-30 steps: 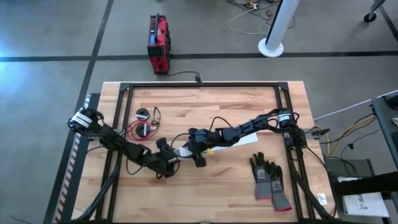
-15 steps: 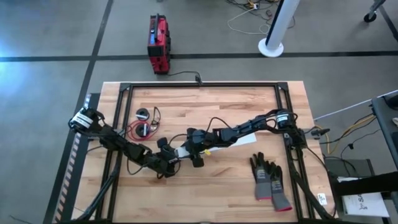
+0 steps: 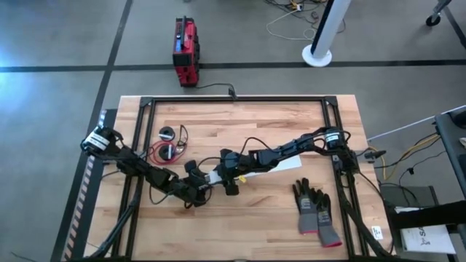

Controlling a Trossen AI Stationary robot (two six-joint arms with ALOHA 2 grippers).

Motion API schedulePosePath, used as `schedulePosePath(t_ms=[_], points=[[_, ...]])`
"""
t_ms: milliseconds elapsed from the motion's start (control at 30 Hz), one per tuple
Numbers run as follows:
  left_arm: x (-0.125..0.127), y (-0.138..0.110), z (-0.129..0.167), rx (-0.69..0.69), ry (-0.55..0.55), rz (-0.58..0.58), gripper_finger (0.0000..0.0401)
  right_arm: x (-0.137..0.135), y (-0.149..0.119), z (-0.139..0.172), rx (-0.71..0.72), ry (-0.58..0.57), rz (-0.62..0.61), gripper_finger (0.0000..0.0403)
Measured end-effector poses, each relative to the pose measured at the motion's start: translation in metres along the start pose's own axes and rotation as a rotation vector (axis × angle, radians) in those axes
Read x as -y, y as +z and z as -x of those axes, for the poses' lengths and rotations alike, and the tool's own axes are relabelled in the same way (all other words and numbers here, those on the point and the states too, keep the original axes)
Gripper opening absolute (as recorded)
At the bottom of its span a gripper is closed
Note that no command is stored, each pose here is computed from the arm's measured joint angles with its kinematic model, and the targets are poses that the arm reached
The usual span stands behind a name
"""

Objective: Ziptie cables
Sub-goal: Close the white cable duct lid

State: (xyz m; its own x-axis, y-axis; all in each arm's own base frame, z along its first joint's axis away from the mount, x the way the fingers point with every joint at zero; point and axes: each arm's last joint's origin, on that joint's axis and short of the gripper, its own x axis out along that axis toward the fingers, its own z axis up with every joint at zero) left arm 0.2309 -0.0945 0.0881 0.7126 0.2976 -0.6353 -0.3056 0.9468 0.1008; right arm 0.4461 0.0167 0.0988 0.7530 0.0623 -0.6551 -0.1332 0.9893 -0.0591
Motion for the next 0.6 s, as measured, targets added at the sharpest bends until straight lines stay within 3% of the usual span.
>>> schedulePosePath(t_ms=[233,600], points=[[-0.002,0.001,-0.001,0.007,0.004,-0.001,0.0223,-0.001,0.000,-0.003,0.045,0.087,0.014,0.0222],[-0.005,0.015,-0.007,0.075,0.000,-0.036,0.0237,-0.004,0.004,-0.005,0.103,0.096,0.038,0.0221]])
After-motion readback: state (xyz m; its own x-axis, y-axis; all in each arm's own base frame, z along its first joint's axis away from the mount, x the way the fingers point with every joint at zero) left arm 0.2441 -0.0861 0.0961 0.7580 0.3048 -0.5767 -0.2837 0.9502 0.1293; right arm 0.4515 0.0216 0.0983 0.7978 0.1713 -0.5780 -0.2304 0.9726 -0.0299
